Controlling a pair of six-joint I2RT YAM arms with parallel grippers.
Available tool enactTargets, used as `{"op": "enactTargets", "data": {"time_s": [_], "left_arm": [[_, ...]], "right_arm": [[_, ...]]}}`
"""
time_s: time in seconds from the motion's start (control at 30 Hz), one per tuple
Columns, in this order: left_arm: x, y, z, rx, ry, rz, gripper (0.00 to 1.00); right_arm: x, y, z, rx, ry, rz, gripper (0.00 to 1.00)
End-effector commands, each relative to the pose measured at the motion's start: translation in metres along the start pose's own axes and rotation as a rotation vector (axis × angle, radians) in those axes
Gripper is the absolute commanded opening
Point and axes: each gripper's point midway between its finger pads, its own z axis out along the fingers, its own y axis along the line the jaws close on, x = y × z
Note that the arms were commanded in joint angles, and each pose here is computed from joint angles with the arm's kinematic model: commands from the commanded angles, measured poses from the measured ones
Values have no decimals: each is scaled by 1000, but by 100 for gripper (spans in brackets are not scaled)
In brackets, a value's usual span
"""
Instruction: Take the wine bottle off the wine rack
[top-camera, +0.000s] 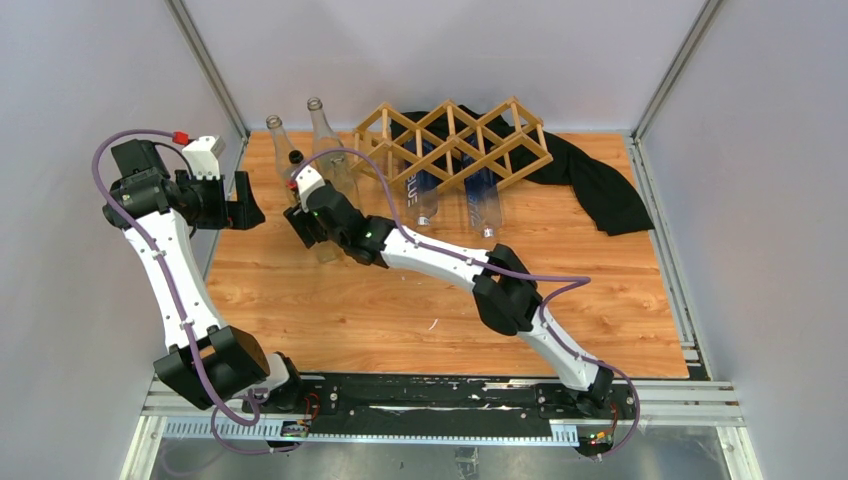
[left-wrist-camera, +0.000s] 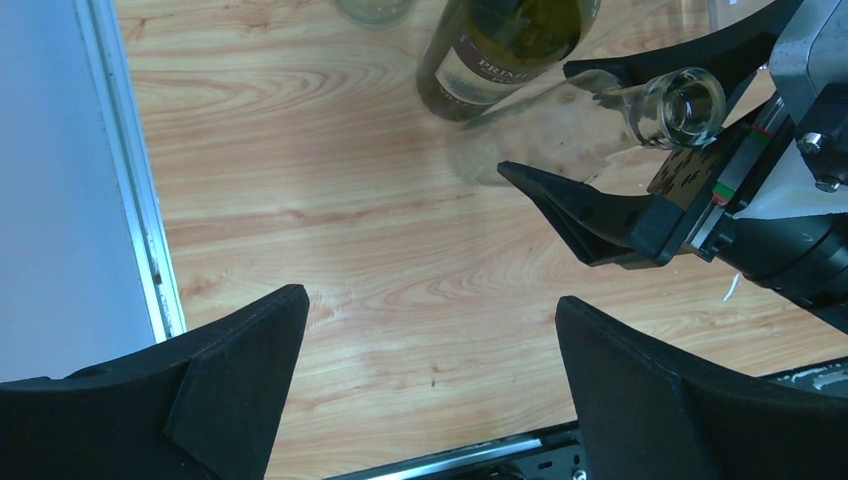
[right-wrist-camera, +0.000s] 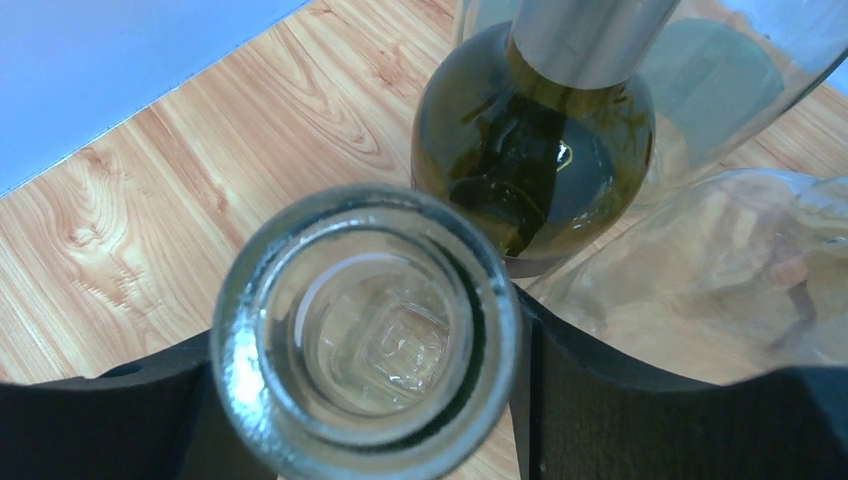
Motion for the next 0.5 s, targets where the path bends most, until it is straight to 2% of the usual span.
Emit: {"op": "enactTargets", "data": {"time_s": [0.0,0.1,0.23,0.47], "left_arm": [[-2,-4,-4,17,-14,4,100],[-2,-7,-4,28,-20,1,100],[-2,-9,-5,35,-26,-4,100],[-5,-12,-9,32,-37,-4,100]], "right_arm": [[-29,-10,-15,26,-61,7,69],[-33,-11,-25,25,-50,5,80],[-40,-12,-37,27,-31,0,88],[-59,-15,-62,37,0,3,93]]}}
